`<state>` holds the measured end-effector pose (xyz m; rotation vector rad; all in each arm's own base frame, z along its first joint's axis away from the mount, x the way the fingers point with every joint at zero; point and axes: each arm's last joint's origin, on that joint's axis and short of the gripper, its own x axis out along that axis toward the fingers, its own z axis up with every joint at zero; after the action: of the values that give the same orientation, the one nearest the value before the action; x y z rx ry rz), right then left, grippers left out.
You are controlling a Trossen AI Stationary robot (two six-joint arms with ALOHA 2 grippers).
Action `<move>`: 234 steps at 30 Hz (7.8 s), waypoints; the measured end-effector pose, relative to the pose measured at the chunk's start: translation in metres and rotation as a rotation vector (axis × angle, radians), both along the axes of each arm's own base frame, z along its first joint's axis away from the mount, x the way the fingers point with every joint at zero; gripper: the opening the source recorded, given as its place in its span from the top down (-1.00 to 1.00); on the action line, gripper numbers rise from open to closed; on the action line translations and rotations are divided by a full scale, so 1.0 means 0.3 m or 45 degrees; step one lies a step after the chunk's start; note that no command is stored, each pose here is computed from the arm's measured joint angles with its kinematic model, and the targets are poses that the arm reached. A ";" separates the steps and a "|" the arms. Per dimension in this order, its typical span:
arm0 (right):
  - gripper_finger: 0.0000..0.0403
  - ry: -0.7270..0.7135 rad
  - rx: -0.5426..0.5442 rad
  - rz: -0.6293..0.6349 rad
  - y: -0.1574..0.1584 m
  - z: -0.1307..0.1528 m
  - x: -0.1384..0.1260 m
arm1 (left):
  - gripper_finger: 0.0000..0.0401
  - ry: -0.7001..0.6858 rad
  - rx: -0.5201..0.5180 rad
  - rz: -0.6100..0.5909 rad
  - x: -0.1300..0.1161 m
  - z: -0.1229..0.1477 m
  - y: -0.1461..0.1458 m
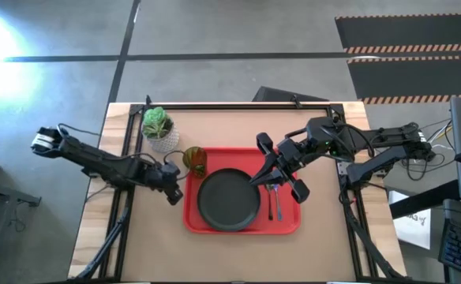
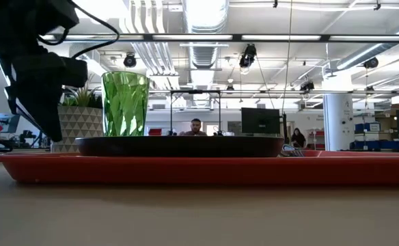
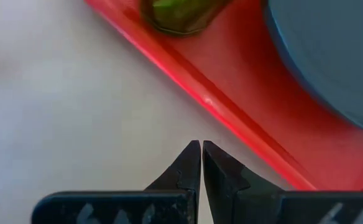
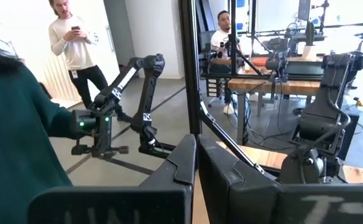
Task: Pick and place plate/cup/fork/spoon on tray
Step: Move the red tray to the center of the table, then return to Home Position
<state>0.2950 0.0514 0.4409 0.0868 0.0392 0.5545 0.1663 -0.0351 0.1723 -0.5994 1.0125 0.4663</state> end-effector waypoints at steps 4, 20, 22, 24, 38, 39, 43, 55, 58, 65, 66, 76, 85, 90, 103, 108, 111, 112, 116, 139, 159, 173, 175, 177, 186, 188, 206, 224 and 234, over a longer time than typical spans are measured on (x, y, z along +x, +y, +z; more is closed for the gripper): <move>0.96 0.012 0.020 0.004 0.000 0.000 0.000 | 1.00 0.004 -0.007 -0.023 0.024 -0.020 -0.017; 0.96 0.012 0.020 0.022 0.002 0.000 -0.001 | 1.00 -0.034 -0.039 -0.031 0.090 -0.072 -0.051; 0.96 0.012 0.021 0.038 0.003 0.001 -0.002 | 1.00 -0.037 -0.038 -0.031 0.095 -0.076 -0.053; 0.96 0.016 0.028 0.039 0.003 0.002 -0.004 | 1.00 -0.043 -0.037 -0.032 0.096 -0.076 -0.054; 0.96 0.004 0.039 0.039 0.001 0.014 -0.019 | 1.00 -0.096 -0.074 -0.015 0.107 -0.071 -0.063; 0.96 -0.002 0.039 0.039 0.000 0.018 -0.024 | 1.00 -0.098 -0.070 -0.013 0.107 -0.070 -0.062; 0.96 -0.017 0.023 0.039 -0.003 0.031 -0.047 | 1.00 -0.141 -0.043 -0.057 0.125 -0.038 -0.066; 0.96 -0.080 -0.115 -0.009 -0.028 0.094 -0.207 | 1.00 -0.578 0.341 -0.201 0.140 0.356 -0.051; 0.96 -0.076 -0.138 -0.037 -0.036 0.103 -0.245 | 1.00 -0.701 0.498 -0.222 0.099 0.479 -0.038; 0.96 -0.012 -0.156 -0.212 -0.056 0.104 -0.301 | 1.00 -0.910 0.677 -0.237 -0.031 0.648 0.007; 0.96 -0.013 -0.157 -0.227 -0.058 0.106 -0.308 | 1.00 -0.925 0.693 -0.223 -0.047 0.656 0.013; 0.96 -0.052 -0.236 -0.298 -0.069 0.116 -0.345 | 1.00 -1.057 0.716 -0.180 -0.156 0.698 0.048; 0.96 0.106 -0.313 -0.278 -0.066 0.066 -0.326 | 1.00 -1.022 0.940 -0.300 -0.156 0.713 0.050; 0.96 0.117 -0.342 -0.271 -0.068 0.063 -0.341 | 1.00 -1.039 0.971 -0.309 -0.170 0.720 0.054; 0.96 0.139 -0.376 -0.234 -0.078 0.069 -0.430 | 1.00 -1.006 1.079 -0.382 -0.200 0.718 0.064; 0.96 0.152 -0.341 -0.160 -0.080 0.074 -0.485 | 1.00 -0.945 1.020 -0.501 -0.216 0.689 0.063; 0.96 0.087 -0.328 -0.162 -0.091 0.095 -0.572 | 1.00 -1.002 0.920 -0.535 -0.236 0.689 0.063; 0.96 0.043 -0.324 -0.167 -0.097 0.105 -0.618 | 1.00 -1.017 0.902 -0.549 -0.243 0.689 0.063; 0.96 -0.063 -0.319 -0.184 -0.112 0.112 -0.731 | 1.00 -1.019 0.878 -0.578 -0.277 0.682 0.071; 0.96 -0.212 -0.125 -0.211 -0.126 -0.250 -0.828 | 1.00 -1.091 0.830 -0.715 -0.323 0.457 0.075; 0.96 -0.266 0.034 -0.207 -0.122 -0.438 -0.799 | 1.00 -1.305 0.888 -0.681 -0.388 0.345 0.093; 0.96 -0.265 0.119 -0.199 -0.109 -0.614 -0.706 | 1.00 -1.299 0.890 -0.677 -0.329 0.226 0.075; 0.96 -0.262 0.154 -0.195 -0.109 -0.643 -0.702 | 1.00 -1.305 0.891 -0.674 -0.331 0.219 0.076; 0.96 -0.251 0.191 -0.192 -0.109 -0.673 -0.700 | 1.00 -1.307 0.892 -0.673 -0.332 0.216 0.076; 0.96 -0.302 0.210 -0.189 -0.110 -0.735 -0.708 | 1.00 -1.277 0.892 -0.681 -0.323 0.194 0.074; 0.96 -0.298 0.211 -0.192 -0.110 -0.737 -0.706 | 1.00 -1.280 0.892 -0.677 -0.322 0.192 0.073; 0.96 -0.156 0.200 -0.302 -0.120 -0.799 -0.688 | 1.00 -1.190 0.919 -0.637 -0.314 0.160 0.076; 0.96 -0.338 -0.037 -0.359 -0.124 -0.736 -0.706 | 1.00 -1.189 0.976 -0.587 -0.292 0.174 0.074; 0.96 -0.329 -0.114 -0.433 -0.128 -0.731 -0.694 | 1.00 -1.041 1.245 -0.631 -0.292 0.170 0.083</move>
<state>0.0869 0.0130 0.2216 -0.0653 -0.1994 0.2206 0.0786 -0.0102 0.2232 0.3484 0.0566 0.1856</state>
